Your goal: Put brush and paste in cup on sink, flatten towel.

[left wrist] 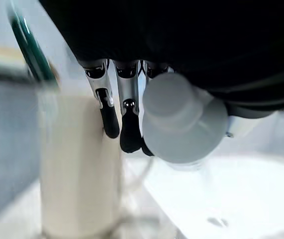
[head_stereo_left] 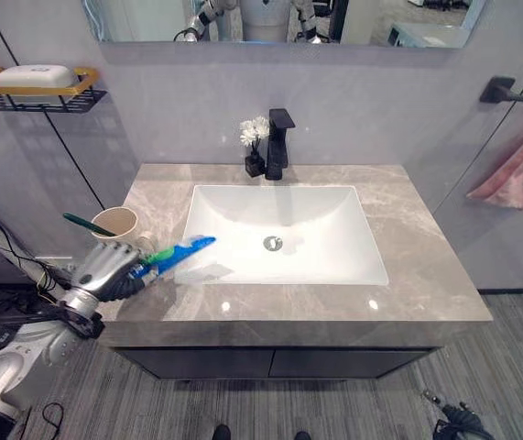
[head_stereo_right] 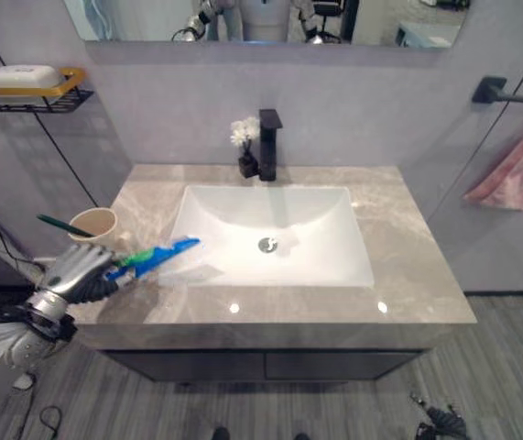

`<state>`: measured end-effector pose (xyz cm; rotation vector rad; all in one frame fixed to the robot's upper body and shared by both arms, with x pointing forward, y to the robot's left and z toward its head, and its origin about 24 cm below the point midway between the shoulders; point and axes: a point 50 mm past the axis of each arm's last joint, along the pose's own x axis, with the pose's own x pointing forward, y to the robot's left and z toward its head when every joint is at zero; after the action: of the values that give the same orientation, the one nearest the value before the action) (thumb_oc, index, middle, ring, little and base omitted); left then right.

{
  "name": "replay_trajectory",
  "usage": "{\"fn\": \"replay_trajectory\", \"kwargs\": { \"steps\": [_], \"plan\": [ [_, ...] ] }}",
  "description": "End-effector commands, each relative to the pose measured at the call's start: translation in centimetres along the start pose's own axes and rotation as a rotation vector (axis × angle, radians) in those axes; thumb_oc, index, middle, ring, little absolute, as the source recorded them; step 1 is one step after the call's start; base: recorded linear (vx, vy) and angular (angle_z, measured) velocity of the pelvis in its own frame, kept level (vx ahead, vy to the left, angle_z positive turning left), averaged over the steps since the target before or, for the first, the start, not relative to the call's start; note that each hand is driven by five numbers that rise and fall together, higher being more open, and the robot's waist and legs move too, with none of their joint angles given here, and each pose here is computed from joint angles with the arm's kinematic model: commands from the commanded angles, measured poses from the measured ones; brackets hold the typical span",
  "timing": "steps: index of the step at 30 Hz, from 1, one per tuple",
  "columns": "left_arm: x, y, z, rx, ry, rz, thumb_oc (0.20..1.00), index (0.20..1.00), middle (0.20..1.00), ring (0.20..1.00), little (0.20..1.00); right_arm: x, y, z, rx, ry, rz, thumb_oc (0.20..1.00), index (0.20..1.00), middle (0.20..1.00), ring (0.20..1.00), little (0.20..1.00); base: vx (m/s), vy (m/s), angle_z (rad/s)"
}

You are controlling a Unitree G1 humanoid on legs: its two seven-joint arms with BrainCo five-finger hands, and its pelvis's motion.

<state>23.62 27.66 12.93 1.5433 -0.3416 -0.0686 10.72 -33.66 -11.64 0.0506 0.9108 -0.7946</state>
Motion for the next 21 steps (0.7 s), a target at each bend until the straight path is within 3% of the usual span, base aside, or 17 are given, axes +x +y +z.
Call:
{"fn": "replay_trajectory", "kwargs": {
  "steps": [1,10,14,16,21],
  "plan": [
    [2.1,5.1,0.2,0.047,-0.049,0.294,0.200,0.200,0.200,0.200,0.200,0.5,-1.1,4.8,0.058,-0.178,-0.061,1.000,1.000,1.000,1.000,1.000,0.00,0.000,0.00],
    [2.4,6.6,0.0,0.104,-0.053,0.392,0.200,0.200,0.200,0.200,0.200,-2.3,-3.0,14.6,-0.122,-0.644,-0.175,1.000,1.000,1.000,1.000,1.000,0.00,0.010,-0.01],
    [2.6,7.9,0.5,0.150,-0.082,0.454,0.200,0.200,0.200,0.200,0.200,-6.4,-3.2,20.8,-0.189,-0.967,-0.254,1.000,1.000,1.000,1.000,1.000,0.03,0.018,-0.05],
    [2.9,8.6,0.8,0.164,-0.104,0.485,0.200,0.200,0.200,0.200,0.200,-8.0,-2.2,22.5,-0.164,-1.069,-0.220,1.000,1.000,1.000,1.000,1.000,0.00,0.013,-0.13],
    [3.8,11.8,1.7,0.241,-0.175,0.578,0.200,0.200,0.200,0.200,0.200,-14.3,1.8,27.1,-0.084,-1.391,0.080,1.000,1.000,1.000,1.000,1.000,-0.02,0.013,-0.08]
  ]
}}
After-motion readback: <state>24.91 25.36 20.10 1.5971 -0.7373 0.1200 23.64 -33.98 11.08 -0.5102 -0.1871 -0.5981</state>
